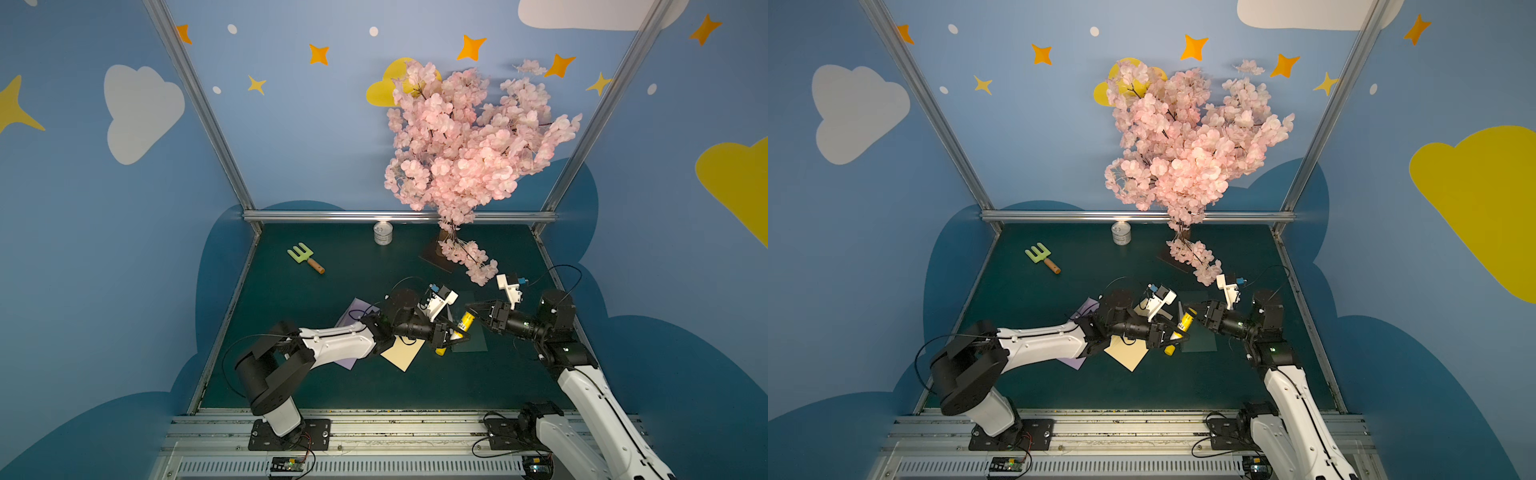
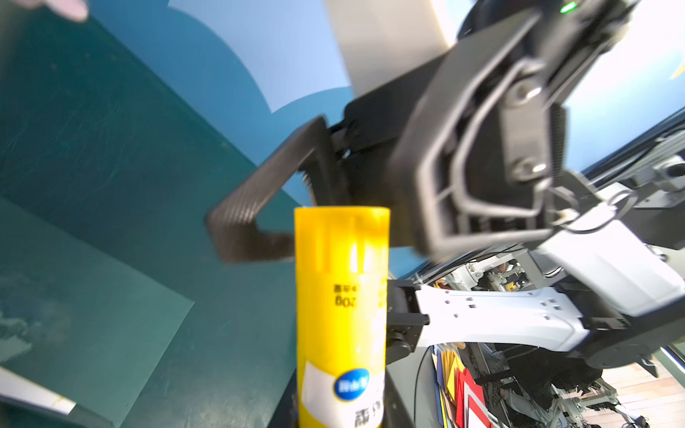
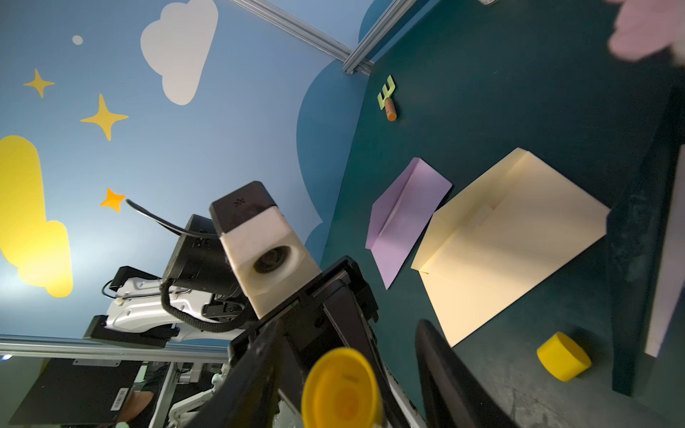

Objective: Seal the envelope with a glue stick
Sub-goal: Unscrew the glue stick.

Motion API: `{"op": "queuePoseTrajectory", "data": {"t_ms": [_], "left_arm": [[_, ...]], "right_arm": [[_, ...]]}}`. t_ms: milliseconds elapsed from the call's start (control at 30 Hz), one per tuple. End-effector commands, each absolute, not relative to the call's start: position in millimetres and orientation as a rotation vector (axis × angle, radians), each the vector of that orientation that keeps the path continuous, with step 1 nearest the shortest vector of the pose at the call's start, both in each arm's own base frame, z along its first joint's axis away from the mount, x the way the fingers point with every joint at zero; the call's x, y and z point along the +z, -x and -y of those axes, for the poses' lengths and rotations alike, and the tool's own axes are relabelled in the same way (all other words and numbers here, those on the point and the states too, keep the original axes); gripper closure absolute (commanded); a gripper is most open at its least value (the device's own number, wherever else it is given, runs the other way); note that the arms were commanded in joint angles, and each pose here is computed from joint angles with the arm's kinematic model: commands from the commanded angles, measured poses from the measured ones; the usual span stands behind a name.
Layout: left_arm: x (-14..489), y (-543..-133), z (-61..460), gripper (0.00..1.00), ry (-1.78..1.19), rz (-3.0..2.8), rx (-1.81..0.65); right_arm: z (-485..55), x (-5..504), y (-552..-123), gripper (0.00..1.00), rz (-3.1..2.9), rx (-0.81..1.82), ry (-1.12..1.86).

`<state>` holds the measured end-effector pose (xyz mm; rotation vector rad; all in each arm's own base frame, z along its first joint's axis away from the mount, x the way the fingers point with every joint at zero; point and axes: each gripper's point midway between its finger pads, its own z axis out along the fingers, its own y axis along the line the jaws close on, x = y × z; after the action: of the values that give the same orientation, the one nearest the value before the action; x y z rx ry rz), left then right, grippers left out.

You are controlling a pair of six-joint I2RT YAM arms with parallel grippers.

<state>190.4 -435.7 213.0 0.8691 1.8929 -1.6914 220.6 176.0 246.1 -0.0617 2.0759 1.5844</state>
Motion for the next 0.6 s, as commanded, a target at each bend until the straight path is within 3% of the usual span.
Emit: {"op": "queuePoseTrajectory", "data": {"t_ms": [0, 233, 433, 567], "left_arm": [[233.8, -186.4, 433.9, 0.98, -0.881, -1.801, -1.732], [237.2, -183.7, 433.5, 0.98, -0.886, -1.787, -1.756], [236.9, -180.6, 433.4, 0.98, -0.894, -1.789, -1.767], [234.6, -178.2, 435.3, 0.98, -0.906, -1.793, -1.773]], "right_arm": [[-180.0, 265.1, -213.8, 0.44, -1.995, 1.645, 0.154], [-180.7, 267.2, -214.2, 0.73, -1.979, 1.667, 0.158], [-178.2, 261.6, -216.9, 0.74, -2.005, 1.630, 0.143], [-176.7, 255.7, -220.1, 0.68, -2.038, 1.618, 0.121]]}}
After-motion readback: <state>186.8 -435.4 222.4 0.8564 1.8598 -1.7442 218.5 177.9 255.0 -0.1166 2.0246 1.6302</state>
